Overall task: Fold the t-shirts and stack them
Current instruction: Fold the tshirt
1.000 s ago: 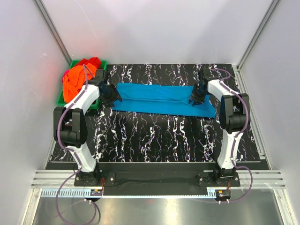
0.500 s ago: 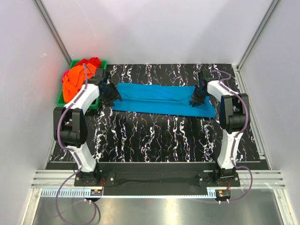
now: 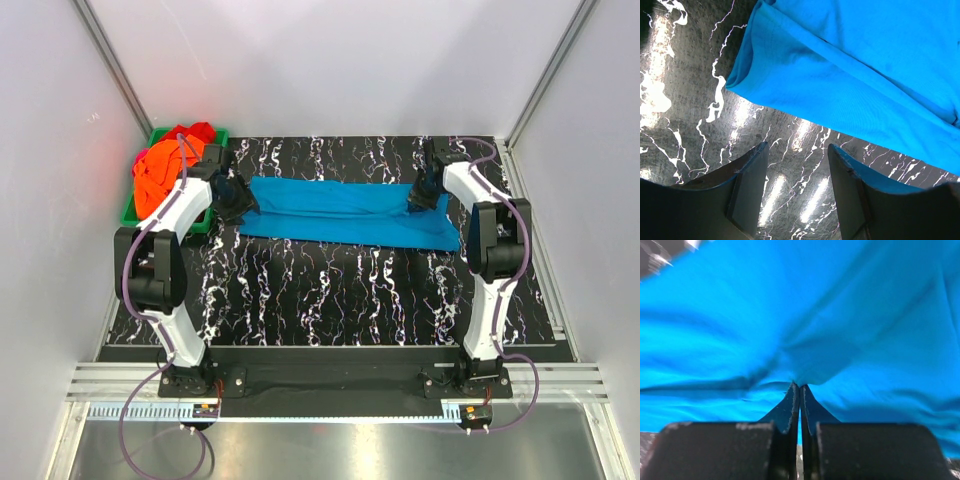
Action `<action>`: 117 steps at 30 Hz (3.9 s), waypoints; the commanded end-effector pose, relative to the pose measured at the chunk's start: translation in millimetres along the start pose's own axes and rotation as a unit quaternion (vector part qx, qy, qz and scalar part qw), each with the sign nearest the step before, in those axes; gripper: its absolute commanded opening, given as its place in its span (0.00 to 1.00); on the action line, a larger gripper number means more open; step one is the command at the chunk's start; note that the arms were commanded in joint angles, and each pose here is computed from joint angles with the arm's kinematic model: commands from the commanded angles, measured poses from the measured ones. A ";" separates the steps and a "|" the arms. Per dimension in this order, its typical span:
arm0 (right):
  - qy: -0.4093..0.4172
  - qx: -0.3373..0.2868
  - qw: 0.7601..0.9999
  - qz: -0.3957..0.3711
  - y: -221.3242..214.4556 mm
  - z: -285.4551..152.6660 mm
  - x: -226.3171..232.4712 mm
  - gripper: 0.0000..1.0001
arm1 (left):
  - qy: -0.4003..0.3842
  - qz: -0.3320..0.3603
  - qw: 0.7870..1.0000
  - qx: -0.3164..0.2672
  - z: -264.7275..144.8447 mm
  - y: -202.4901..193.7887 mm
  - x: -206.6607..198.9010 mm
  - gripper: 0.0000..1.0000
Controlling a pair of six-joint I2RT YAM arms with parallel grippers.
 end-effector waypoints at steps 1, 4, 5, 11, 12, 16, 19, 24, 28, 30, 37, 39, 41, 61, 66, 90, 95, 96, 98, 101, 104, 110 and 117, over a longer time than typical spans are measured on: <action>0.029 -0.016 0.999 -0.005 18.4 0.1 18.1 0.00 | -0.019 0.007 1.000 -0.012 -5.6 8.1 -11.0 0.56; 0.037 -0.020 0.999 -0.008 30.6 7.1 25.9 0.00 | -0.018 0.006 1.000 -0.012 -5.1 8.0 -10.5 0.56; 0.034 -0.029 0.999 -0.009 39.9 9.7 27.5 0.01 | -0.017 0.007 1.000 -0.013 -6.2 8.6 -10.7 0.56; 0.075 -0.050 0.995 -0.044 64.4 7.1 45.1 0.17 | -0.016 0.004 1.000 -0.022 -6.8 12.9 -13.3 0.56; 0.078 -0.051 0.994 -0.050 65.2 4.9 45.8 0.19 | -0.015 0.004 1.000 -0.025 -6.2 13.2 -13.5 0.56; 0.099 -0.066 0.991 -0.066 67.6 -9.7 50.7 0.24 | -0.018 0.002 0.999 -0.027 -4.2 14.1 -15.2 0.56; 0.116 -0.071 0.988 -0.076 65.3 -13.6 54.7 0.15 | -0.019 0.005 1.000 -0.022 -1.3 11.2 -16.8 0.56; 0.111 -0.053 0.990 -0.066 59.4 -1.3 53.6 0.02 | -0.012 0.013 1.000 -0.018 -0.9 7.5 -14.0 0.56; 0.123 -0.053 0.989 -0.059 56.1 0.2 57.5 0.00 | -0.005 0.022 1.000 -0.022 -5.2 6.8 -10.8 0.56; 0.126 -0.054 0.989 -0.061 56.9 -0.1 60.8 0.00 | -0.001 0.025 0.999 -0.025 -6.9 6.7 -9.1 0.56; 0.129 -0.075 0.986 -0.073 67.8 -4.0 73.8 0.00 | -0.005 0.025 0.999 -0.022 -7.1 5.5 -9.5 0.56; 0.129 -0.068 0.987 -0.070 67.6 2.1 74.9 0.00 | -0.004 0.027 0.999 -0.022 -7.0 4.7 -9.1 0.56; 0.132 -0.062 0.987 -0.067 69.0 7.4 76.6 0.00 | -0.003 0.027 0.999 -0.019 -6.0 4.0 -8.7 0.56; -0.021 0.026 0.999 0.025 -2.2 -24.7 3.8 0.30 | 0.057 0.060 0.996 0.018 66.4 11.0 9.0 0.58; -0.045 0.038 0.995 0.078 -11.5 -8.0 -38.3 0.29 | 0.107 0.039 0.993 0.022 81.4 17.0 28.8 0.59; 0.029 -0.092 0.995 -0.002 139.5 -11.5 -79.7 0.52 | -0.023 0.086 0.996 0.019 15.1 6.0 -54.4 0.60; 0.069 -0.117 0.991 -0.010 112.3 -58.9 -42.5 0.57 | -0.032 0.168 0.985 -0.013 39.6 47.0 -65.3 0.63; 0.091 -0.105 0.990 0.010 92.8 -71.0 -31.6 0.59 | -0.043 0.169 0.985 0.001 48.4 48.4 -62.8 0.63; 0.134 -0.102 0.984 0.056 80.2 -80.1 -17.5 0.64 | -0.061 0.197 0.978 0.006 57.8 48.1 -61.6 0.64; 0.169 -0.077 0.980 0.074 40.4 -83.5 3.4 0.70 | -0.084 0.225 0.970 0.038 73.3 38.4 -58.3 0.66; 0.170 -0.047 0.983 0.051 -0.6 -82.7 28.9 0.70 | -0.089 0.238 0.966 0.051 87.2 33.3 -55.5 0.68; 0.160 -0.037 0.985 0.056 -38.8 -99.7 19.1 0.71 | -0.095 0.275 0.955 0.055 96.2 27.5 -61.7 0.71; 0.155 -0.023 0.986 0.051 -58.5 -108.8 11.7 0.71 | -0.050 0.280 0.956 0.066 114.6 27.7 -49.3 0.67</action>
Point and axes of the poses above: each gripper's point midway between its finger pads, its own z axis out along the fingers, its own x axis along the line the jaws close on, y = z × x, the point moved 6 cm from there along -z, back along the fingers, and after that the axes turned 8 degrees about -z, right-handed, at the moved point
